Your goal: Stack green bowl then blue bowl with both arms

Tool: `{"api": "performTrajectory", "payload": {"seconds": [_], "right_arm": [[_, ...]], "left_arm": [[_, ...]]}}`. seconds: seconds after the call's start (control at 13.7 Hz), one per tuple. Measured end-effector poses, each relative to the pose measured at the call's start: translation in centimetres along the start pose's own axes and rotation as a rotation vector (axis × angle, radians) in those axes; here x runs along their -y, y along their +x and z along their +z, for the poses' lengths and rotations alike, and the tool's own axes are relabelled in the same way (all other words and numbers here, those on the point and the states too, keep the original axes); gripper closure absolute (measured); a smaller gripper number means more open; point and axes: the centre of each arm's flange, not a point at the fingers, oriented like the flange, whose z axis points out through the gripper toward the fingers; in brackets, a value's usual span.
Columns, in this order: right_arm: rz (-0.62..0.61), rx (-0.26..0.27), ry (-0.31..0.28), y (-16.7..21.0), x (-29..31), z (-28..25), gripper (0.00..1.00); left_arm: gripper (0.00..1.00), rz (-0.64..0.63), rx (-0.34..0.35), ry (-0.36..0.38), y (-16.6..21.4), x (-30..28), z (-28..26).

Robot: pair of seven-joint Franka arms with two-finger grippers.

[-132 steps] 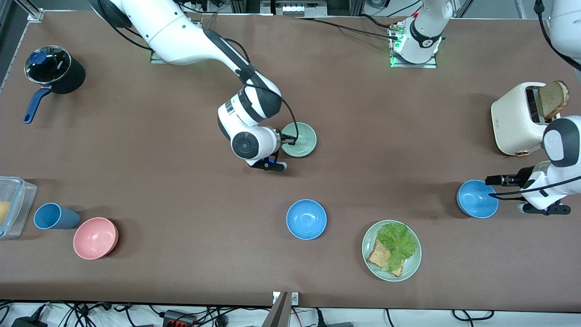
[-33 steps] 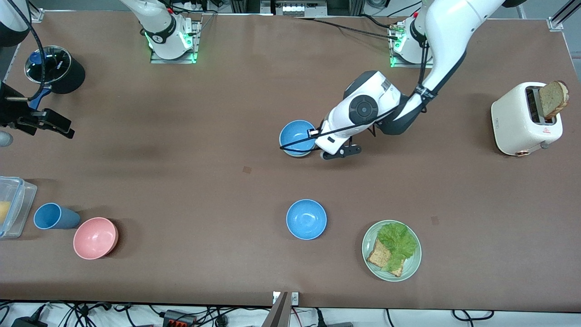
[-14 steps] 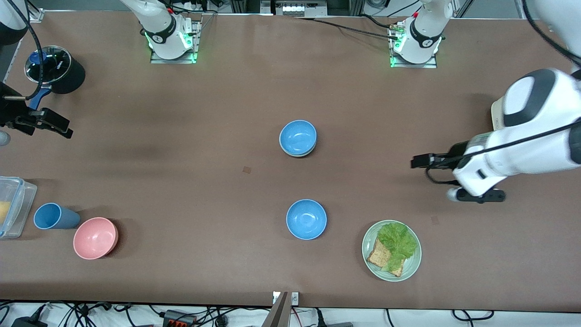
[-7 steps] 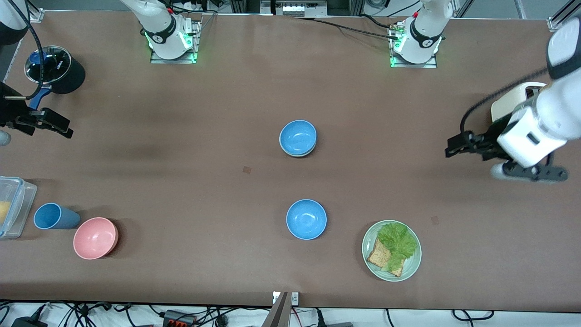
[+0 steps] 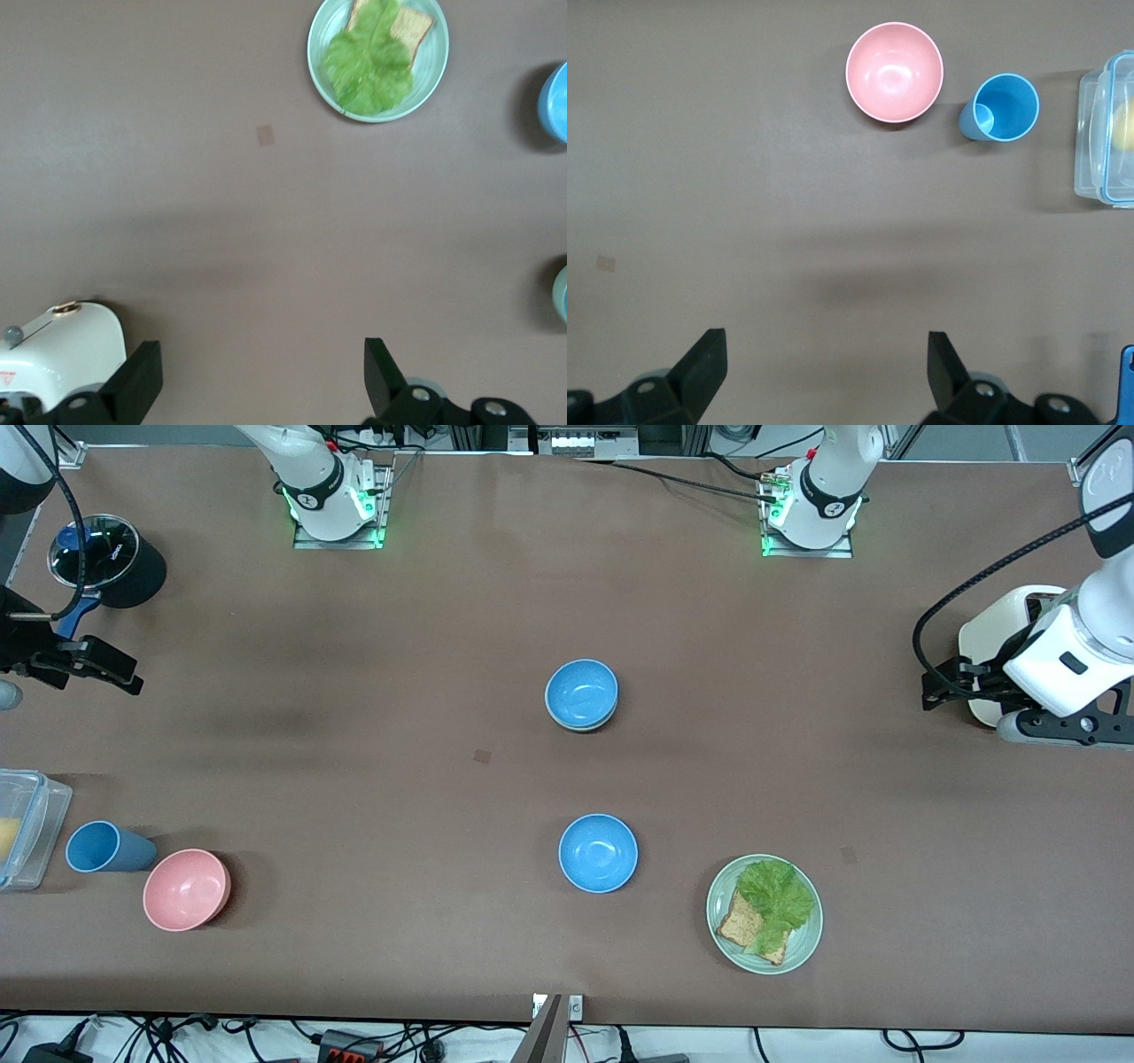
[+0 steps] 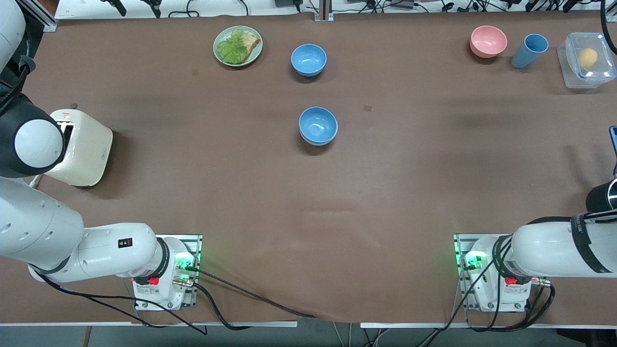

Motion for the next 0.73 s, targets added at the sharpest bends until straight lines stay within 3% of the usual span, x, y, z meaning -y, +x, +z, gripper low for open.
{"api": "performTrajectory", "payload": {"seconds": [0.73], "right_arm": [[-0.001,-0.001,0.000,0.0,0.0,0.0,0.00]], "left_arm": [[0.00,0.023,0.044,-0.034,-0.7,-1.0,0.3]]}}
